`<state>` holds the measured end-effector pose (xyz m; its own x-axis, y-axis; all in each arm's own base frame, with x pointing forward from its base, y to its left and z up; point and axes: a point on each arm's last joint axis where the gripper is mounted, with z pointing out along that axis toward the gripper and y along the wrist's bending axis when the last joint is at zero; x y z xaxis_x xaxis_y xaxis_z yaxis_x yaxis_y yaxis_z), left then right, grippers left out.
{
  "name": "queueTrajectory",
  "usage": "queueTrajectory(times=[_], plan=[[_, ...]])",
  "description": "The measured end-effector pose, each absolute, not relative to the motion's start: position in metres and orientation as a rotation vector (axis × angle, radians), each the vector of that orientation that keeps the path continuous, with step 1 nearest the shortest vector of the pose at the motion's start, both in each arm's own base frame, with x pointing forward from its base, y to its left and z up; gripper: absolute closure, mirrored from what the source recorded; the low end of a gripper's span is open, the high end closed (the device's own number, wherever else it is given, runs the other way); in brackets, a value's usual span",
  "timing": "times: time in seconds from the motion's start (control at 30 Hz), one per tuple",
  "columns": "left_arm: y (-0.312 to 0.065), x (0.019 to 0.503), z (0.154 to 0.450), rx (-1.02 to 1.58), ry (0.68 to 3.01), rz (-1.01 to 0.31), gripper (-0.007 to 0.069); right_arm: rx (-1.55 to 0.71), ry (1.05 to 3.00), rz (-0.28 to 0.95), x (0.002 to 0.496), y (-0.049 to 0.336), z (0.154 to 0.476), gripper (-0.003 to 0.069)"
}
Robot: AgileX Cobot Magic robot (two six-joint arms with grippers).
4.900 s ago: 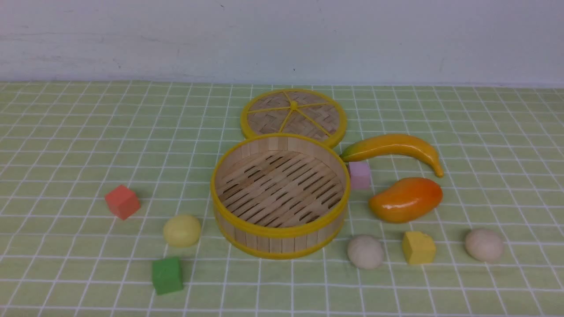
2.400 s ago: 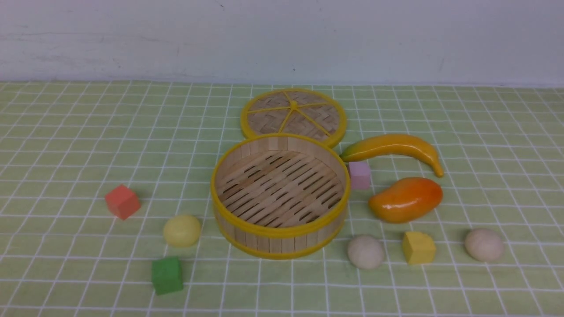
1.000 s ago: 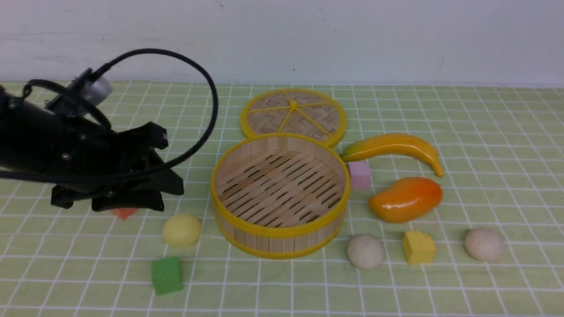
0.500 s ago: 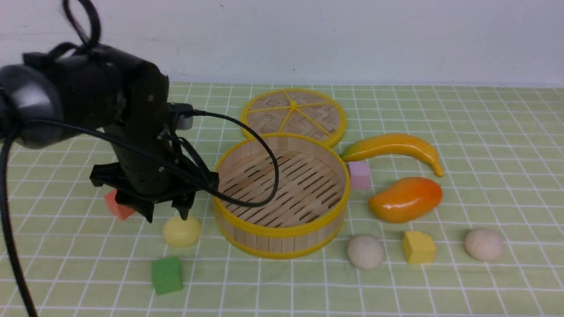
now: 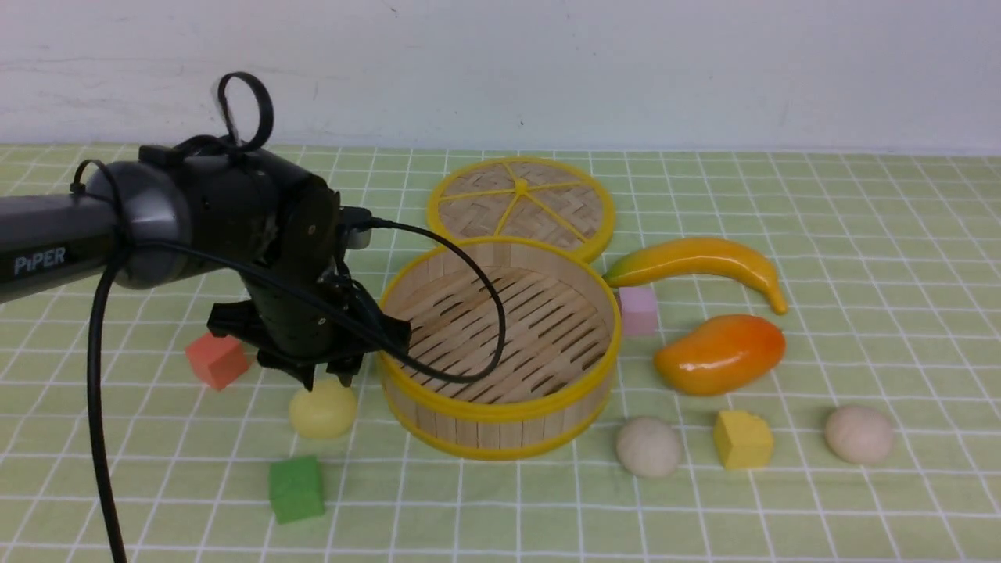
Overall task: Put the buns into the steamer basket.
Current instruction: Use the left arm to grab a steamed stuffed bun
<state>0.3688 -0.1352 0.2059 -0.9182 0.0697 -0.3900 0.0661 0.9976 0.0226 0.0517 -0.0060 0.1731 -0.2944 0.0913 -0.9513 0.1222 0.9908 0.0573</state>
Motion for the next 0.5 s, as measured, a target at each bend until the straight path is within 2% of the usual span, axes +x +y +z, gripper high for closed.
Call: queueTrajectory(times=[0.1, 0.33, 0.5], plan=[[-0.135, 0.369, 0.204, 0.097, 2.744, 0.016, 0.0389, 0.154, 1.872, -0.030, 0.052, -0.006, 0.173, 0.0420], [-0.133, 0.371, 0.187, 0.135, 2.797, 0.101, 0.0391, 0.154, 1.872, -0.030, 0.052, -0.006, 0.173, 0.0420], [-0.132, 0.371, 0.185, 0.145, 2.797, 0.114, 0.0390, 0.154, 1.872, -0.030, 0.052, -0.006, 0.173, 0.0420]])
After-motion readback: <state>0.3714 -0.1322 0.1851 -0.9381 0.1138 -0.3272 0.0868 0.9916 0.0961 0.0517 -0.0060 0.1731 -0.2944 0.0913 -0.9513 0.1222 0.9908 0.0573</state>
